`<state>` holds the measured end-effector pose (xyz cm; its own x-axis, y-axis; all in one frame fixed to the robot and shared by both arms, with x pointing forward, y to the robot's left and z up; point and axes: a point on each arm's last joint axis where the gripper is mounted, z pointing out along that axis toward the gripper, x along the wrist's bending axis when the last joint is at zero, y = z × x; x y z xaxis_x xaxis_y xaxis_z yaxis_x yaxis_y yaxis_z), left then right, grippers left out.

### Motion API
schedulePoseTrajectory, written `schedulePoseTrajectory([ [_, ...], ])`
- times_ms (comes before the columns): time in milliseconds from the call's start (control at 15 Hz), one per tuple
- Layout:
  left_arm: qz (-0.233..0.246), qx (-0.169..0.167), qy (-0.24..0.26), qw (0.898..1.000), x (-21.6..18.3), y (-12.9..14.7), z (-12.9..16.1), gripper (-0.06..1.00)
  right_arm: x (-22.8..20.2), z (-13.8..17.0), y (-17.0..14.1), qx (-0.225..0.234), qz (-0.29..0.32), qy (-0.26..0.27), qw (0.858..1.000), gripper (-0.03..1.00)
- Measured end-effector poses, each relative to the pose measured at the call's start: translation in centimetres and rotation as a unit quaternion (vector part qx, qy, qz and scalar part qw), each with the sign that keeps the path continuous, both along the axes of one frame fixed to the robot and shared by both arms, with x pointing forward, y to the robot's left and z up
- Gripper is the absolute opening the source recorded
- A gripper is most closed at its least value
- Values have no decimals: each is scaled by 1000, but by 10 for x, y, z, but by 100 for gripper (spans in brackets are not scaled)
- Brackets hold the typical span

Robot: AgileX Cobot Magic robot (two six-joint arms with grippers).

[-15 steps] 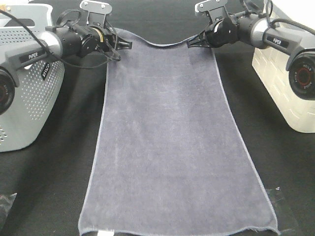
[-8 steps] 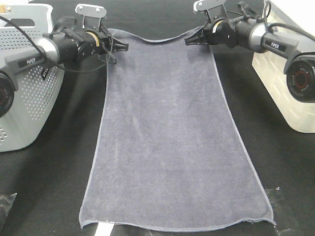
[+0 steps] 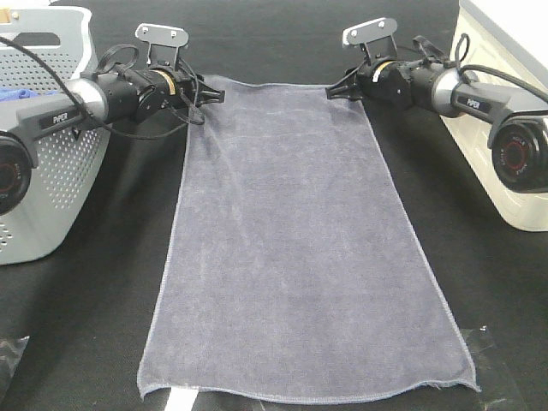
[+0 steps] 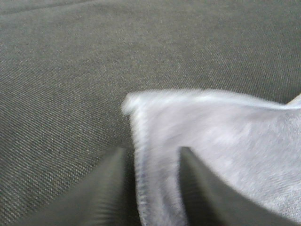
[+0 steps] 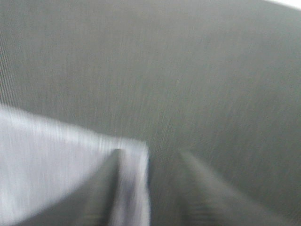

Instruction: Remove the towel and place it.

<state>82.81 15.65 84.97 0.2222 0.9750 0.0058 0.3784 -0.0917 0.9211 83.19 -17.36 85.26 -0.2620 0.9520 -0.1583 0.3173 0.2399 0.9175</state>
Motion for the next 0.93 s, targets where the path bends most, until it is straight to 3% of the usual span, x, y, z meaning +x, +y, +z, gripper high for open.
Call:
schedulePoseTrajectory([
  [133, 0, 0, 0, 1000, 0, 0, 0, 61, 0, -2, 0, -1, 0, 3, 1000, 61],
  [533, 15, -23, 12, 1000, 0, 0, 6, 72, -2, 4, -1, 9, -12, 36, 999, 65],
  [800, 10, -15, -2, 1000, -3, -11, 44, 72, -7, 47, -1, 23, -25, 72, 997, 65],
  [933, 1, -18, -27, 999, -8, -23, 81, 72, -15, 88, 6, 26, -22, 85, 996, 65],
])
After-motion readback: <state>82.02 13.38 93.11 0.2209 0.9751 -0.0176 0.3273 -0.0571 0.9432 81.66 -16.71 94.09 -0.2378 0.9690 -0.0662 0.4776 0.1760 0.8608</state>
